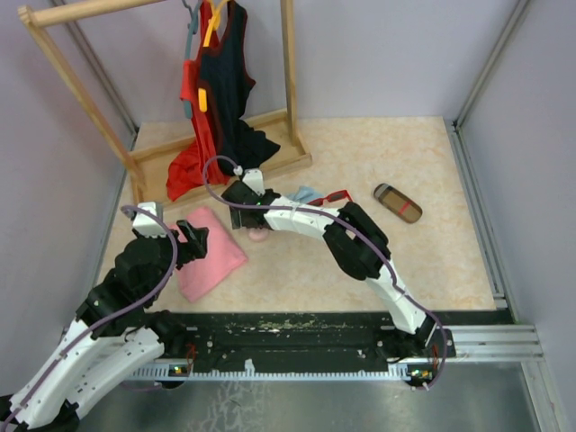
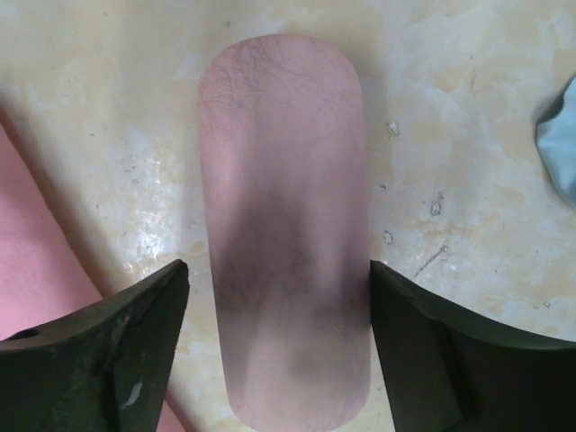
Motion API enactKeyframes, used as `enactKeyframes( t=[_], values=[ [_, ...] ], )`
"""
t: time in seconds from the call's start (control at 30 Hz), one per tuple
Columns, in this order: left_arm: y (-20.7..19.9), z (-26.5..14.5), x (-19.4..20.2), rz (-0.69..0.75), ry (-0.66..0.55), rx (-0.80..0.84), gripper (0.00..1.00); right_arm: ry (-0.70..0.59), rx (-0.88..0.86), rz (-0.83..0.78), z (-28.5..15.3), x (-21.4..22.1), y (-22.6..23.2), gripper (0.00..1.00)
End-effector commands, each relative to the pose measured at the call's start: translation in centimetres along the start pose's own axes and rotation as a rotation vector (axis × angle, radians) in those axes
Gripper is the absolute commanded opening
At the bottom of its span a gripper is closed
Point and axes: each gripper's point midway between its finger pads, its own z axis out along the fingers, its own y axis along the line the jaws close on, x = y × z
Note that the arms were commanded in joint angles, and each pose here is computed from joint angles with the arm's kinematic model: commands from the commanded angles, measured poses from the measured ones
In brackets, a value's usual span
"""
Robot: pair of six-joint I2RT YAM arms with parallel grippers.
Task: Organize the sunglasses
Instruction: Move the sunglasses case at the center of the board, then pick up the sunglasses case from the center of the board.
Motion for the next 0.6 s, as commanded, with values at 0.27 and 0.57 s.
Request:
enactKeyframes(
  t=[0.27, 0.57],
  values=[
    [0.1, 0.8, 0.1, 0.021, 0.010, -0.036, 0.83, -0.213, -0.261, 0.014, -8.6, -5.7, -0.1, 0.94],
    [-2.1, 3.3, 3.3, 0.106, 0.148, 0.019, 0.83, -0.236, -0.174, 0.100, -14.8, -4.5, -15.1, 0.86]
  ],
)
